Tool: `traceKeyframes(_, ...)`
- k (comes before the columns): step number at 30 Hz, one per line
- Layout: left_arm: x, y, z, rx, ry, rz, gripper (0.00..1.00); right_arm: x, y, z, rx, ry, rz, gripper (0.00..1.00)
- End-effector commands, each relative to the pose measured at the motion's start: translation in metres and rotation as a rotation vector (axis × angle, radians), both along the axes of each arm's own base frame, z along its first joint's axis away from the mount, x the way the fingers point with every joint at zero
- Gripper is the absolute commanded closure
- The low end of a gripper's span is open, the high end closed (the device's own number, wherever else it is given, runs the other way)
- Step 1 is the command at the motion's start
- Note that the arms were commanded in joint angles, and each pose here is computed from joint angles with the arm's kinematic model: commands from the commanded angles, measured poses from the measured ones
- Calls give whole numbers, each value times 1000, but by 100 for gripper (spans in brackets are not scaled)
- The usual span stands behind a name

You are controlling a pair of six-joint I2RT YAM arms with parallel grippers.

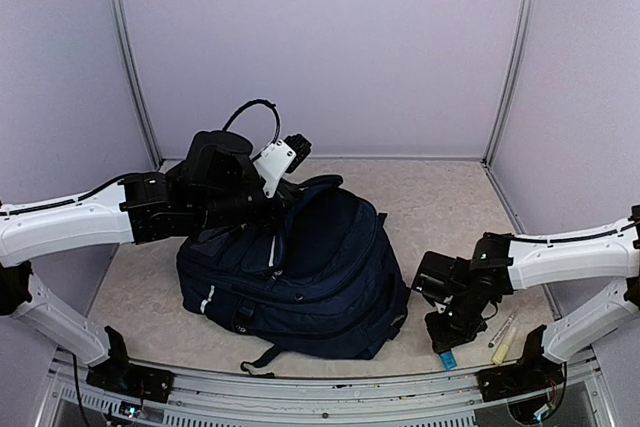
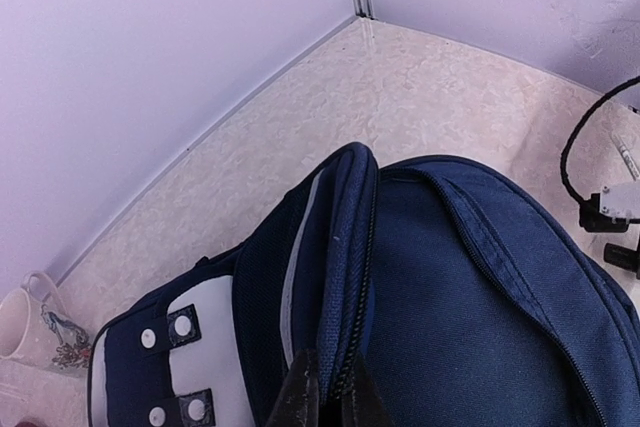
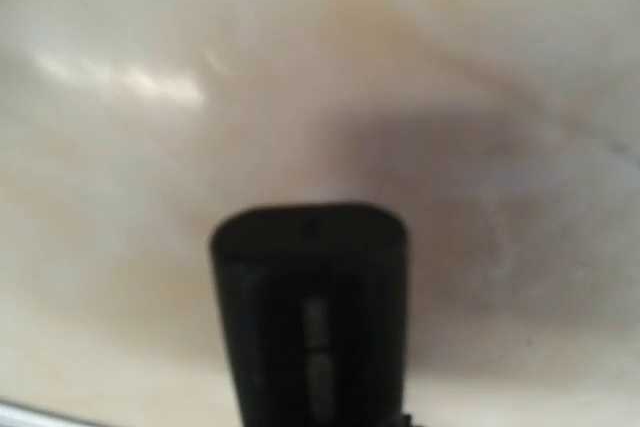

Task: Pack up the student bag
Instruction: Pick up the pen from the corner of the board, then place the pen in the upper front pocket of the bag.

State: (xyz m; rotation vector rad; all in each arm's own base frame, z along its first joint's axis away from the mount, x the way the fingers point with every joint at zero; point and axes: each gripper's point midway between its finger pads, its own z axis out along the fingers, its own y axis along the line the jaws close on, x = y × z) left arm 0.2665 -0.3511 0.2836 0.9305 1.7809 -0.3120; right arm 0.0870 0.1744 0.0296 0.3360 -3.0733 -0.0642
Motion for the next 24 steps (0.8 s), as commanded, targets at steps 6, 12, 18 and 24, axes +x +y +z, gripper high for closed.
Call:
traceKeyframes(6, 2, 1, 52, -107, -116, 18, 100, 70, 14, 122, 189, -408, -122, 88)
traceKeyframes(12, 2, -10, 51, -107, -104, 7, 100, 97, 147, 273, 1041, -726, 114, 87)
traceKeyframes(18, -1, -17, 65, -120, -137, 31, 100, 138, 226, 258, 1131, -685, 81, 88)
traceKeyframes(24, -1, -16, 79, -151, -173, 64, 100, 174, 264, 233, 1070, -689, 81, 81)
